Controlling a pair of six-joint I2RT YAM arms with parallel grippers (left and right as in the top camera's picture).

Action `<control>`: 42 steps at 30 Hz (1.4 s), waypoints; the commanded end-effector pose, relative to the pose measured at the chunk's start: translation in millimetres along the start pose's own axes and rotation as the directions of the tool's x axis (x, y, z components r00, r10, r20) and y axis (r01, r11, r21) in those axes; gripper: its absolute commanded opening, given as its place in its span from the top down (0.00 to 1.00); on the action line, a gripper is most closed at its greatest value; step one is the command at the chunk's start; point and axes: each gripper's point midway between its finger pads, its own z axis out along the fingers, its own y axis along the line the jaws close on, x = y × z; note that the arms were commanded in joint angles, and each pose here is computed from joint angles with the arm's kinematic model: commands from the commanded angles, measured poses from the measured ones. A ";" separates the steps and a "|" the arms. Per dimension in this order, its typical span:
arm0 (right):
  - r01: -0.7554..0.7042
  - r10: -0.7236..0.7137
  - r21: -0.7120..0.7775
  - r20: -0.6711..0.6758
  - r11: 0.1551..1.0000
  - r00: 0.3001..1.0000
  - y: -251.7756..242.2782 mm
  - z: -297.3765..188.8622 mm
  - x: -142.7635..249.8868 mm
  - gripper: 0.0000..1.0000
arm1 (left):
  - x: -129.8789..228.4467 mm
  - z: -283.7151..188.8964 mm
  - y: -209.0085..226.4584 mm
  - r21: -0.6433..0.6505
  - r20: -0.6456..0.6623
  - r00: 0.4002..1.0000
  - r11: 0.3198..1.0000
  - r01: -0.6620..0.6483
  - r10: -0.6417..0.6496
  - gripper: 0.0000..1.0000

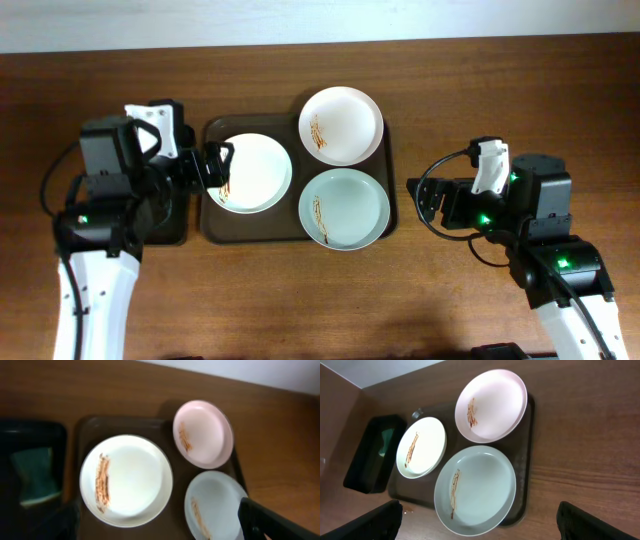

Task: Clean dirty plates on tray and stack at the side
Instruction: 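Move the left gripper over the green sponge on the black tray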

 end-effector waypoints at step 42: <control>-0.130 0.140 0.169 -0.053 0.977 0.989 -32.7 36.7 -32.3 0.02 | -8.1 28.2 72.9 -0.377 -0.173 0.977 0.925 0.049 -0.122 0.01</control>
